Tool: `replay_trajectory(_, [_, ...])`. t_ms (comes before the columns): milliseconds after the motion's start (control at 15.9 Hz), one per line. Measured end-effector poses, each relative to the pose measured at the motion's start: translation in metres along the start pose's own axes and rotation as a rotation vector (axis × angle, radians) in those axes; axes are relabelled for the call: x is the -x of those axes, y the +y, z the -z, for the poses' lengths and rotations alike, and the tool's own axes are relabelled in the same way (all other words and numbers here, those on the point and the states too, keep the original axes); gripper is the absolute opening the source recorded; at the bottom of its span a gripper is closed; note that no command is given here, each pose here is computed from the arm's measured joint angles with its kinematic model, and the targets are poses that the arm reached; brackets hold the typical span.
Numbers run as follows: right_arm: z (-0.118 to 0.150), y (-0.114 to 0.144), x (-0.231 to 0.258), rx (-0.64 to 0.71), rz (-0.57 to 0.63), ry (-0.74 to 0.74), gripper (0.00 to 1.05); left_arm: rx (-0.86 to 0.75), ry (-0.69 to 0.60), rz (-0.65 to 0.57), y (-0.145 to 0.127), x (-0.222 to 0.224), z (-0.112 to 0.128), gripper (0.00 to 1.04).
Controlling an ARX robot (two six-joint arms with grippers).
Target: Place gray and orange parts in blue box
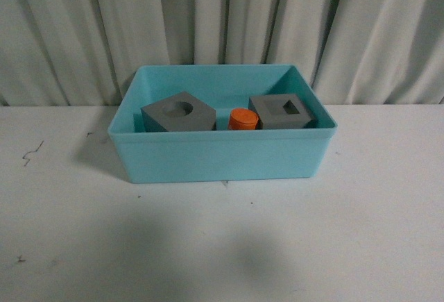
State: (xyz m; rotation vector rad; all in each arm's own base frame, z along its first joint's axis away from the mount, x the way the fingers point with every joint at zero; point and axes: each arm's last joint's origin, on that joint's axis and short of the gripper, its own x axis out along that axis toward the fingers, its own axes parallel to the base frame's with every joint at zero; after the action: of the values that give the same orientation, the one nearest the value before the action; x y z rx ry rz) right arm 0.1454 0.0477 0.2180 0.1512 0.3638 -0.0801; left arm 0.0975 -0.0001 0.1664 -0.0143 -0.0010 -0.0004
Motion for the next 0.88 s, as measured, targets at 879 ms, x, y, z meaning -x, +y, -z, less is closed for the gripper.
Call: replay_trajectory(879, [0.048,0.018,0.033,-0.197,-0.037,0.045,0.95,0.0,0.0,-0.001,0.0,0.0,0.0,0.98])
